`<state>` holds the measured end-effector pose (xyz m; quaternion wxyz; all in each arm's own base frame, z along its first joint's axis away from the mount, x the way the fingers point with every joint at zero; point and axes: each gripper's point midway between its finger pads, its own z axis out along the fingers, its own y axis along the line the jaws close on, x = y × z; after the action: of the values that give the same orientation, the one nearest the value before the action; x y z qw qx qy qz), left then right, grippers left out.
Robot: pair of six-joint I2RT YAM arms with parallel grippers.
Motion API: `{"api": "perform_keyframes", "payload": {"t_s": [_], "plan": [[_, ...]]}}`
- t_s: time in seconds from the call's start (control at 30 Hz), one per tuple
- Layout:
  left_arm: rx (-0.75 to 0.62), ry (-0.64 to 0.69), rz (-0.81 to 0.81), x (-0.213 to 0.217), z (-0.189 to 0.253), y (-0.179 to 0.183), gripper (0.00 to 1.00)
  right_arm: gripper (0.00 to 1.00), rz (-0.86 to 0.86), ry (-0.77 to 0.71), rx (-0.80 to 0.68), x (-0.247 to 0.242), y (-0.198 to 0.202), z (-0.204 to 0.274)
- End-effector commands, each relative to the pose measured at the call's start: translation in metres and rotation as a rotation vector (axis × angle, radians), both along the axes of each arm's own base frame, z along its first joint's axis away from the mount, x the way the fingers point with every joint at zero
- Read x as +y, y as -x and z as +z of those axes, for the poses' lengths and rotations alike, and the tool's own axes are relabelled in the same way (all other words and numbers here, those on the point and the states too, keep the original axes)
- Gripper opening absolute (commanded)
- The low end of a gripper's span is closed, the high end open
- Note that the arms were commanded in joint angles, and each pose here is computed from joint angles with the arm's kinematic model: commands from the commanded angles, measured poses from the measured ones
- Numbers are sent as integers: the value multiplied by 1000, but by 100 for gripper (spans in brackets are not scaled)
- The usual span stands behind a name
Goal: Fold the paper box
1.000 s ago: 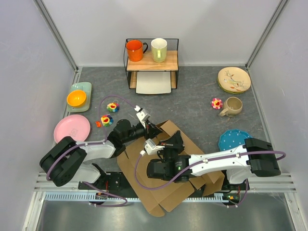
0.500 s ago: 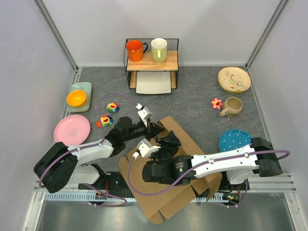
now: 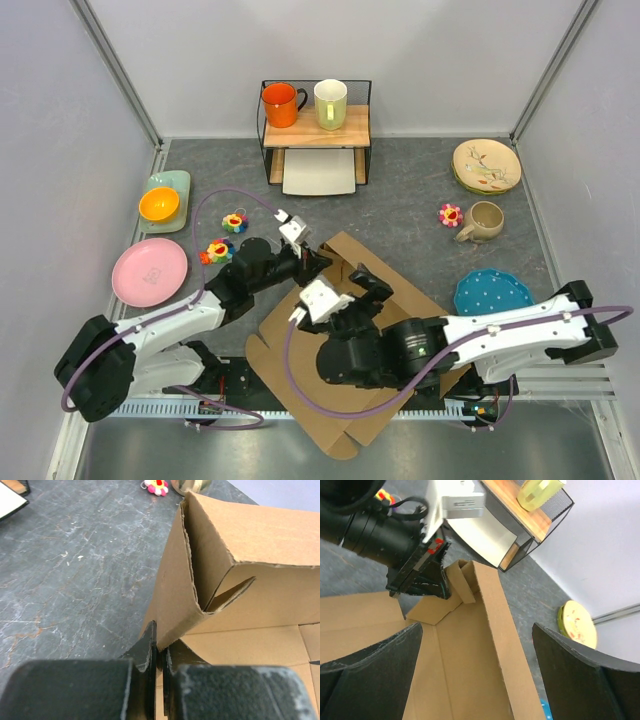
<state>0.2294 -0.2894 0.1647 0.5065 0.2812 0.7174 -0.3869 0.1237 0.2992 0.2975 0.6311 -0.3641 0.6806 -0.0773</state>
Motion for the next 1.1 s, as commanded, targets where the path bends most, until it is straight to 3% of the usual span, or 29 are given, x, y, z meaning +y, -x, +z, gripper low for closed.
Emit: {"api": "perform_keyframes", "payload": {"t_s": [0.0,0.17,0.43,0.57,0.77,0.9,1.07], "plan": [[-11,-41,84,13,18,-9,2,98,-68,-331,52,-20,-4,51],[56,-51,198,35,19,-8,2,98,-141,-552,155,-37,-29,58],[31,-65,231,54,16,2,2,98,-164,-340,148,-35,-54,6],[23,-86,226,55,14,2,2,98,-122,-324,128,-21,-58,4],[32,-99,222,56,9,3,2,96,-182,-169,55,-18,-84,-11],[32,-99,221,56,6,3,4,82,-251,-35,19,-27,-106,-34],[-2,-62,192,50,9,4,13,49,-253,70,5,-31,-117,-57]]}}
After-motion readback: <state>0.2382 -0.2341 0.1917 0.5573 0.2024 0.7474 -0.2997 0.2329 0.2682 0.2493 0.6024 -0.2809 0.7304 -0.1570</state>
